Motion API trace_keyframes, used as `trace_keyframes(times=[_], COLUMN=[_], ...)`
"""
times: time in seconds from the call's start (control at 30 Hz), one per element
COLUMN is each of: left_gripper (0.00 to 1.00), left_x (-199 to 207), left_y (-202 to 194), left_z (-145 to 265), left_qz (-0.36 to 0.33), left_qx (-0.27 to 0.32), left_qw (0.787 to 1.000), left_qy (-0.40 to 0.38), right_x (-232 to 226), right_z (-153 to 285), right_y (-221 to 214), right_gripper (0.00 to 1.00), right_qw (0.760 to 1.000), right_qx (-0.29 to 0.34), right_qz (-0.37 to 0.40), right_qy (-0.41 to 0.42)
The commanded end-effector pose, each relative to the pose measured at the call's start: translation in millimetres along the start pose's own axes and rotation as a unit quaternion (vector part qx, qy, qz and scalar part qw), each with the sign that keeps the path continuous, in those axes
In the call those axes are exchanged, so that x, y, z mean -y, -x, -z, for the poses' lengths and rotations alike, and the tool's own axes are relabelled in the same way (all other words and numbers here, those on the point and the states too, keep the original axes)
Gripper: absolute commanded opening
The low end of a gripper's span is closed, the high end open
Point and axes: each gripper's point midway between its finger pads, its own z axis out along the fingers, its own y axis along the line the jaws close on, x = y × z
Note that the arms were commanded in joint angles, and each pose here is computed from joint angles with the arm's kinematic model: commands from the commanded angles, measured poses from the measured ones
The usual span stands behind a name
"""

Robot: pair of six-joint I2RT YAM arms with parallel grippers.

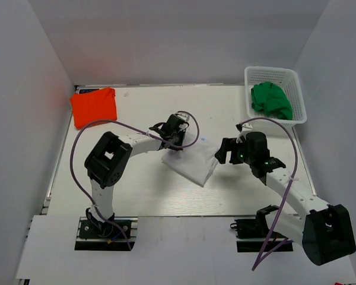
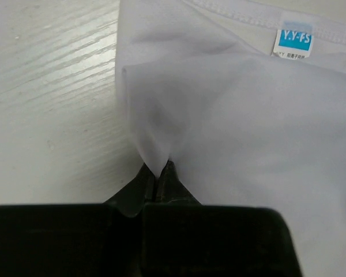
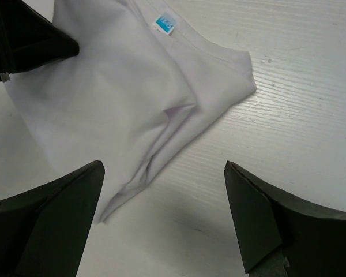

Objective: Fold and stack the t-shirts
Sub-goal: Put the neatly folded tshirt into the corner of the board with the left arm

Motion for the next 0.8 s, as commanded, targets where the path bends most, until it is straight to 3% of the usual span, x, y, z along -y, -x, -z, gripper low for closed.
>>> trace_keyframes(times=[0.0,0.13,0.17,0.33,0.77], left_gripper=[0.0,0.0,0.0,0.0,0.0], left_x=[-47,-80,-85,-137,-260], left_y=[-2,63,72,118,182], left_z=[18,62,69,104,160], left_qz=[-0.01,-0.037,-0.073,-0.091,-0.099], left_qx=[-0.018,0.078,0.086,0.125,0.175], left_qw=[0.993,0.973,0.967,0.932,0.904], left_qy=[0.117,0.214,0.228,0.328,0.376], right_x=[7,8,9,9,2], right_z=[3,5,5,10,10], right_y=[7,12,11,14,30], right_gripper=[0.9,0.9,0.9,0.9,0.9], right_qw=[1.0,0.999,0.999,0.999,0.999], right_qx=[0.019,0.028,0.027,0.035,0.043], right_qz=[0.004,0.007,0.009,0.01,0.016], right_qy=[-0.016,-0.016,-0.017,-0.017,-0.007])
